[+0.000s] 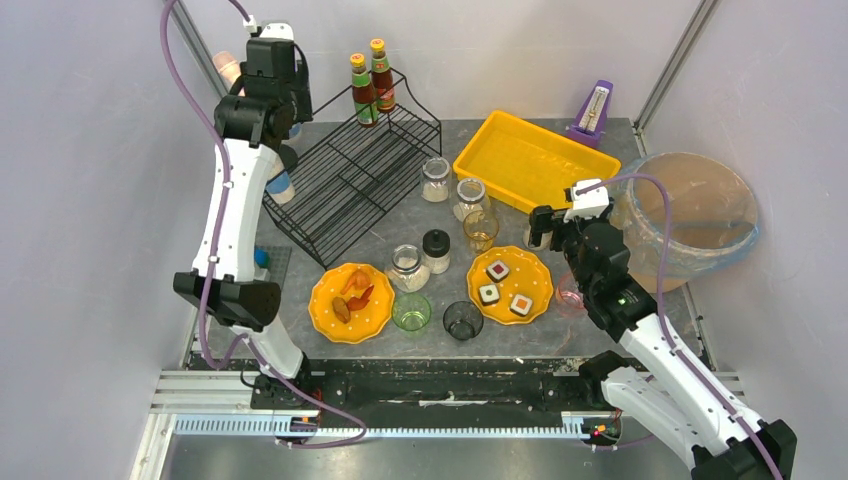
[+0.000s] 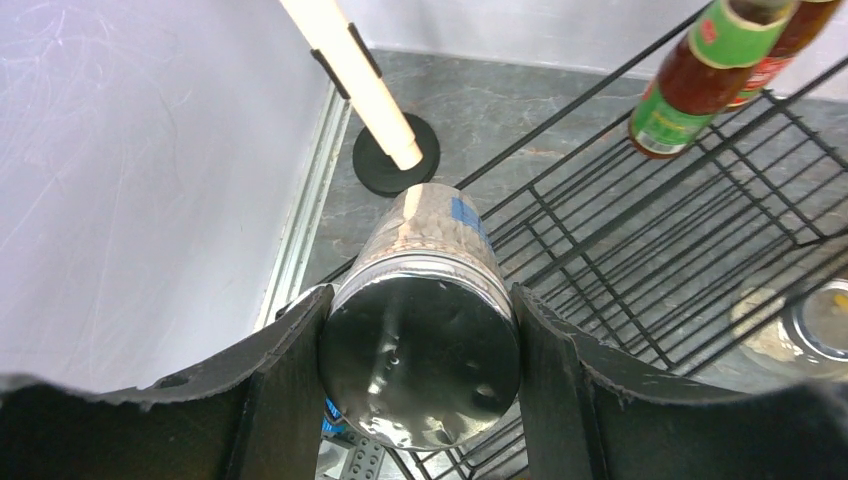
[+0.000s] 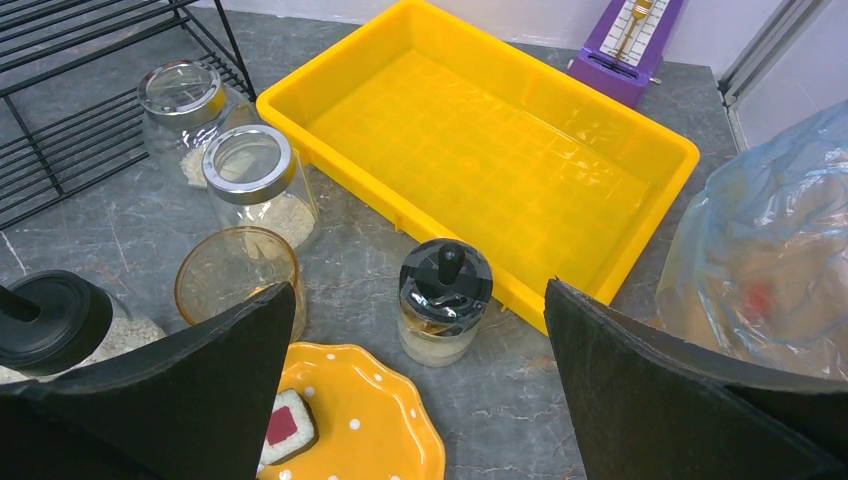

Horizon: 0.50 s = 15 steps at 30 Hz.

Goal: Clear the kitchen counter

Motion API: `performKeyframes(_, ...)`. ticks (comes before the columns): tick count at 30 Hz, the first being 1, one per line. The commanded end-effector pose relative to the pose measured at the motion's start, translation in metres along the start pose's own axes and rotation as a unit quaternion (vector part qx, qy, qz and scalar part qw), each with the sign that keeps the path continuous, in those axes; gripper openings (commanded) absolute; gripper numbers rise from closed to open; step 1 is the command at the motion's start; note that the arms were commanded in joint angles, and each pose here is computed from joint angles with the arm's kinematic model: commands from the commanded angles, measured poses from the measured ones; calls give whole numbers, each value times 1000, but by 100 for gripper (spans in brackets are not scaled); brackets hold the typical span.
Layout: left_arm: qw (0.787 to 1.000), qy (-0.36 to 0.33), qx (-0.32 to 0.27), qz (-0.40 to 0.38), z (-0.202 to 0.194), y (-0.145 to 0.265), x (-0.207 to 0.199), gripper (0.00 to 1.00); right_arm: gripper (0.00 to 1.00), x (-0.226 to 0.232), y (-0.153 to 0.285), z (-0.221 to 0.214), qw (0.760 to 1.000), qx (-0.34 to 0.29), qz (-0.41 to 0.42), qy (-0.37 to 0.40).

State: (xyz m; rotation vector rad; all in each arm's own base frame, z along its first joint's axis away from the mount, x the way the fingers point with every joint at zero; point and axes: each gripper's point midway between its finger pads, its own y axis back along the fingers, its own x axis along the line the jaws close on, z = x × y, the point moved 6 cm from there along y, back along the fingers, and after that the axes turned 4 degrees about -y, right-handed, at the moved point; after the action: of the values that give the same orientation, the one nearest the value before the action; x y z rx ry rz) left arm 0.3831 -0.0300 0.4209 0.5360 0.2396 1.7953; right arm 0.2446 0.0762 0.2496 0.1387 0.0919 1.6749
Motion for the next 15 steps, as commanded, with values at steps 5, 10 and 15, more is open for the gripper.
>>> performKeyframes(5,1000,23,-3,-8,7,-23,5,2,98,3,-1,14,1000,-22,9,-4)
performKeyframes(10,999,16,25,-13,-3,-28,4,2,98,3,-2,13,1000,-21,7,-3)
performKeyframes(15,999,19,37,-20,-5,-18,7,2,98,3,-3,13,1000,-18,6,-2)
